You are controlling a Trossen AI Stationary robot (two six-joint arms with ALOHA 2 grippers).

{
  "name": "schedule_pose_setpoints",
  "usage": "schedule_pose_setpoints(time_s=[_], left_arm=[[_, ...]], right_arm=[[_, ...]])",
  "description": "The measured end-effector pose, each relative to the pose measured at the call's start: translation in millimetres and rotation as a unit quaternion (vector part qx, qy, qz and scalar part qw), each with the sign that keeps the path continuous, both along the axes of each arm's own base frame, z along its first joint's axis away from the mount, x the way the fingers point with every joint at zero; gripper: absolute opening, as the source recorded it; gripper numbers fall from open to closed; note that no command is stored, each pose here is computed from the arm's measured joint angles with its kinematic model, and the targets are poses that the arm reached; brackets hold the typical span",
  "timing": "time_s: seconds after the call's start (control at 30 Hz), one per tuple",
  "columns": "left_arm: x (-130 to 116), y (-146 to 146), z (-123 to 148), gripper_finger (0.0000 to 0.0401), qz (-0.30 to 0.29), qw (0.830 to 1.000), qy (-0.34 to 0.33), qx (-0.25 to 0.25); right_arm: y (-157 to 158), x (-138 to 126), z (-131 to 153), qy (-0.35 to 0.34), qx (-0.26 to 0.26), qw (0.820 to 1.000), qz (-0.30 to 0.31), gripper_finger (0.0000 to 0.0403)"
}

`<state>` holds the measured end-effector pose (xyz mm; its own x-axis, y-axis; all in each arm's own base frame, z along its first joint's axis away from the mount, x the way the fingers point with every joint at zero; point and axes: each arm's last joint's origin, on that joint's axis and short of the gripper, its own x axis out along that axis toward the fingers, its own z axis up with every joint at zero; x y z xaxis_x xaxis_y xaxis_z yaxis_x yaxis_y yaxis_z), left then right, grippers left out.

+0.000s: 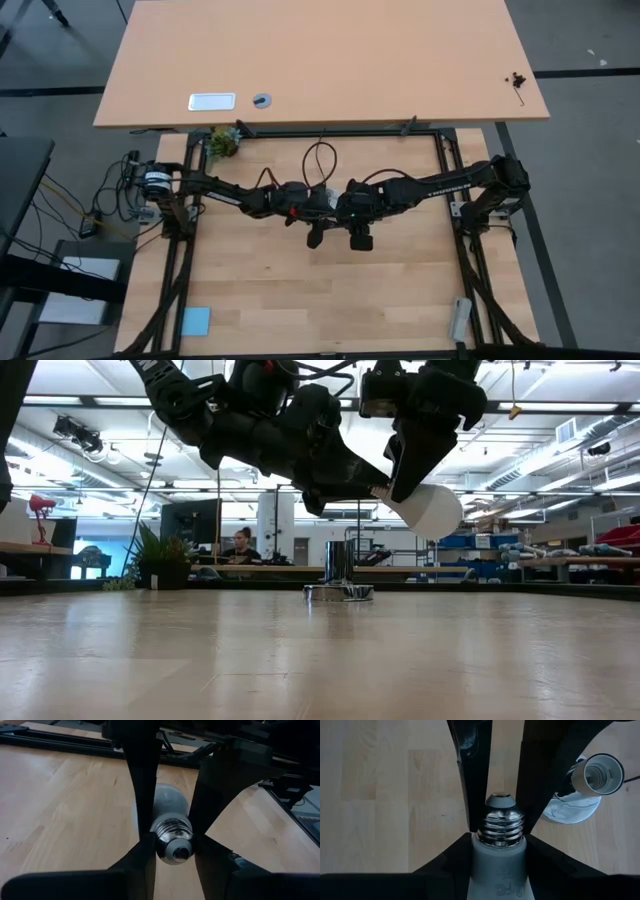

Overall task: Screw lightbulb
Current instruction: Insert the white lightbulb into the silver lamp

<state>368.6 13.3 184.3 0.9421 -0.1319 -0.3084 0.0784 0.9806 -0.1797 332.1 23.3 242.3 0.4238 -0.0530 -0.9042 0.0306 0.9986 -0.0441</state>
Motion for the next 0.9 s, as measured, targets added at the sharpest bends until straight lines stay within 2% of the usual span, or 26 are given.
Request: schedule_pose_setpoints(time_s=[0.27, 0.5, 0.63, 0.9], left_arm=[[0, 1, 0, 0.0106, 0.008, 1.000, -0.001, 0.015], [0, 2, 0, 0.0105, 0.016, 1.000, -0.003, 0.019], [1, 4, 2, 0.0104, 0.018, 1.000, -0.012, 0.019], [-3, 16, 13, 0.0104, 0.031, 0.998, -0.033, 0.031]], right_arm=[[0, 0, 0, -0.002, -0.002, 1.000, -0.004, 0.0169], [1, 2, 8, -0.011, -0.041, 0.999, -0.026, 0.0216], [5, 4, 26, -0.025, -0.049, 0.998, -0.021, 0.0237], [7, -15, 71, -0.036, -0.145, 0.988, -0.045, 0.0239]])
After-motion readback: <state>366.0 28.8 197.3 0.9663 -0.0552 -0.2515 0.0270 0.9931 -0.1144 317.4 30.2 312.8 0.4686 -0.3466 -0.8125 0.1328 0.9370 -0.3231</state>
